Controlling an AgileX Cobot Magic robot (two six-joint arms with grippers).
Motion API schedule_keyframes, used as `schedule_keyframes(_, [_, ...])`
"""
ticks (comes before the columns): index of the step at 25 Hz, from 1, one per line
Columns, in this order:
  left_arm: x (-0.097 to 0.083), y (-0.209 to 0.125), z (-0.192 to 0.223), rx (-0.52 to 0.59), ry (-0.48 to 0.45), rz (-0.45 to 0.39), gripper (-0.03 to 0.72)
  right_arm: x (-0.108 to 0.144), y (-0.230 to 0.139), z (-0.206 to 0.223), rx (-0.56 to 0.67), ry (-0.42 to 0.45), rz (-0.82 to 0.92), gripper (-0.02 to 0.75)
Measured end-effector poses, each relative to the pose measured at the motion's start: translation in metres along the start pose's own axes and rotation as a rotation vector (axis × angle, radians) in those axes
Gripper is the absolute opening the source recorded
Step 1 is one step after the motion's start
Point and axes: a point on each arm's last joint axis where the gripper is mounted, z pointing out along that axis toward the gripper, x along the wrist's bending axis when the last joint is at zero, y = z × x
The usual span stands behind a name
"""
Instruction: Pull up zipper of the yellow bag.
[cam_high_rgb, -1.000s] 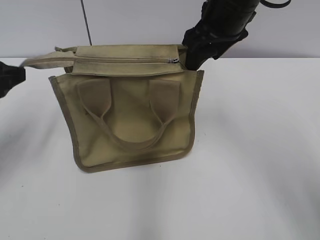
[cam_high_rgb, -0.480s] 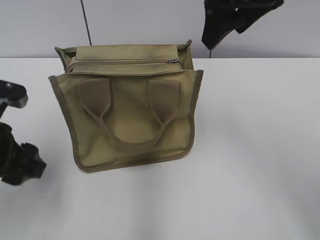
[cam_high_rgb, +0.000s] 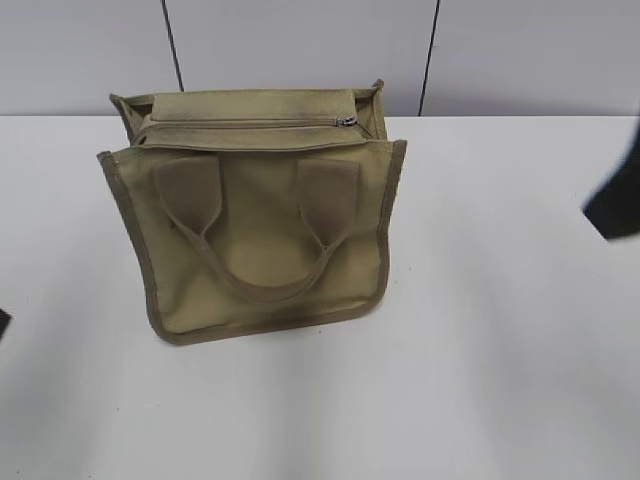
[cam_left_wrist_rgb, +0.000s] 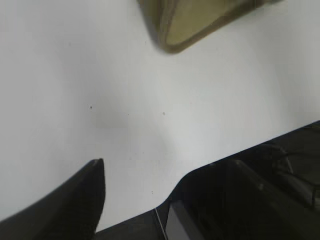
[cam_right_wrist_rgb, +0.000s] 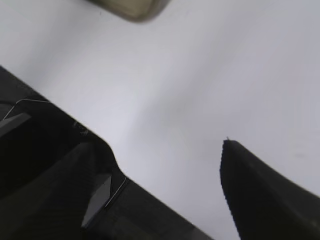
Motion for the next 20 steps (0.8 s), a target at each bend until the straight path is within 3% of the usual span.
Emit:
schedule_keyframes(4, [0.006, -0.038, -0.052, -0.15, -0.014, 0.012, 0.586, 0.017, -0.071, -0.013, -0.036, -0.008, 0.016, 0.597])
schedule_keyframes(10, [0.014, -0.096, -0.081, -0.324, -0.037, 0.017, 0.587, 0.038, -0.163, -0.018, -0.197, -0.037, 0.044, 0.597])
schedule_keyframes(15, [0.017, -0.125, -0.076, -0.409, -0.041, 0.083, 0.587, 0.046, -0.204, -0.003, -0.27, -0.049, 0.042, 0.596])
schedule_keyframes(20, [0.015, -0.123, -0.072, -0.469, -0.054, 0.133, 0.587, 0.047, -0.213, -0.003, -0.323, -0.06, 0.038, 0.595])
